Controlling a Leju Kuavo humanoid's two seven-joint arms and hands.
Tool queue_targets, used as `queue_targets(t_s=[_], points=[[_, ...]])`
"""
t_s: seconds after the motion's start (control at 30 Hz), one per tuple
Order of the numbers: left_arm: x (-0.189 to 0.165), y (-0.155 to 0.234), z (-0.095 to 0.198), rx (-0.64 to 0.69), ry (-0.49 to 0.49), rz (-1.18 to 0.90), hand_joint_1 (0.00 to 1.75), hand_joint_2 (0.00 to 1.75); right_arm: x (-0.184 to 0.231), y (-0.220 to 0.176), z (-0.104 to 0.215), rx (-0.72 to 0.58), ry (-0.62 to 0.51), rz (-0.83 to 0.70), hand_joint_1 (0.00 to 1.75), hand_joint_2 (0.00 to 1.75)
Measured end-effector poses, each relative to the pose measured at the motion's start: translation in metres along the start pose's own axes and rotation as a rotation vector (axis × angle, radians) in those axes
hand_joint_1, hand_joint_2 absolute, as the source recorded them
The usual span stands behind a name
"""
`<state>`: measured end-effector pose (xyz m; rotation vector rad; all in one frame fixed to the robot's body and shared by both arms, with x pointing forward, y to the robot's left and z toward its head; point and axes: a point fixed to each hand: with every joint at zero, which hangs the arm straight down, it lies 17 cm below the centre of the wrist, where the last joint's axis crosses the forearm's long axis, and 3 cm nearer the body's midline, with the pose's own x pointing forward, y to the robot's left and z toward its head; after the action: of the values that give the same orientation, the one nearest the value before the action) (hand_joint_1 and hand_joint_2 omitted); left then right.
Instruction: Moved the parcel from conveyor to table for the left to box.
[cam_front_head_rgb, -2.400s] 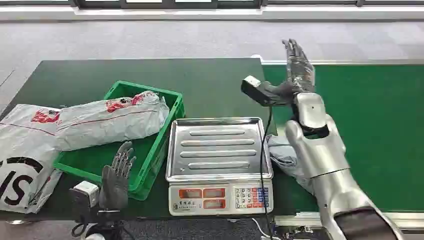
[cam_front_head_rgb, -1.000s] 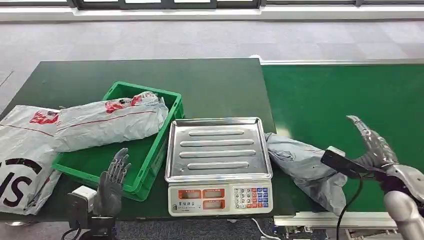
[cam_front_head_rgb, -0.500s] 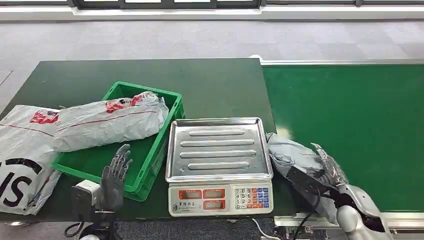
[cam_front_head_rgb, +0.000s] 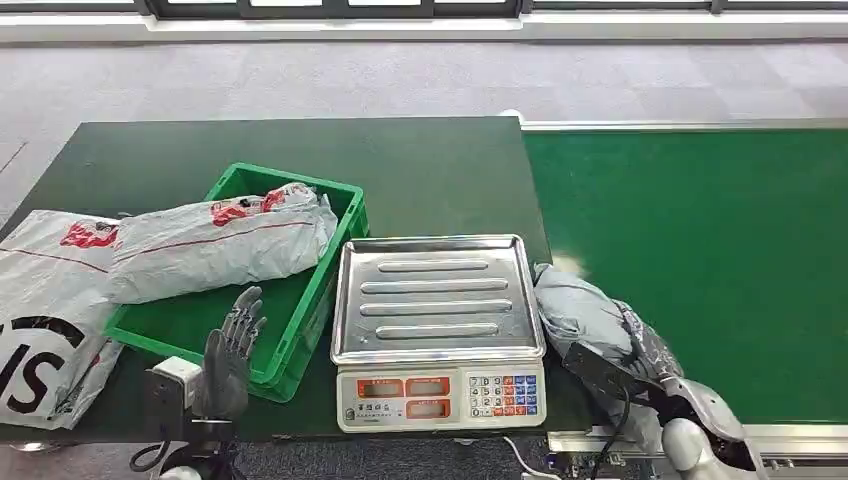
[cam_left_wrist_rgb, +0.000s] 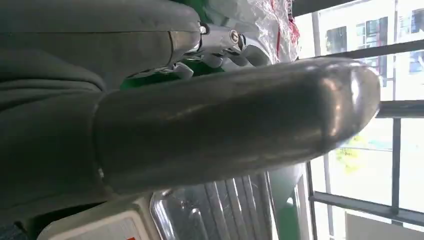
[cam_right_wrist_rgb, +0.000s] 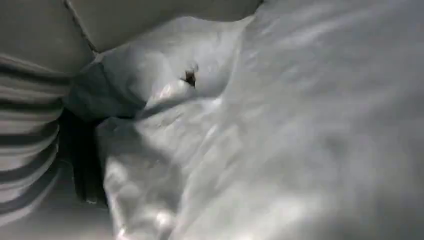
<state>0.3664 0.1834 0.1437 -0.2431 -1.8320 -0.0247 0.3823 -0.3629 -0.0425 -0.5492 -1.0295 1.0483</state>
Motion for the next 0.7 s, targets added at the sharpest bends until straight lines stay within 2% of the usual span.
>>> queue_targets(t_s=[0.03,0.13,0.27,0.43,0.7], points=[[0.0,0.0,-0.001,0.001,0.002,0.003,0.0,0.0,-0.003,0.006,0.0,0.014,0.009,0.005,1.75,1.75],[-0.001,0.0,-0.003,0.002,0.004,0.007,0.0,0.0,-0.015,0.023,0.0,0.041,0.051,0.06,1.75,1.75],[-0.002,0.001,-0.003,0.005,0.012,0.01,0.0,0.0,-0.022,0.025,-0.002,-0.006,0.089,0.165,1.75,1.75],[-0.003,0.004,0.001,0.022,0.021,0.012,0.0,0.0,0.01,-0.011,-0.008,-0.225,0.042,0.208,1.75,1.75],[-0.002,0.01,0.007,0.049,0.014,0.006,0.0,0.0,0.062,-0.078,0.007,-0.489,-0.125,0.097,1.75,1.75]])
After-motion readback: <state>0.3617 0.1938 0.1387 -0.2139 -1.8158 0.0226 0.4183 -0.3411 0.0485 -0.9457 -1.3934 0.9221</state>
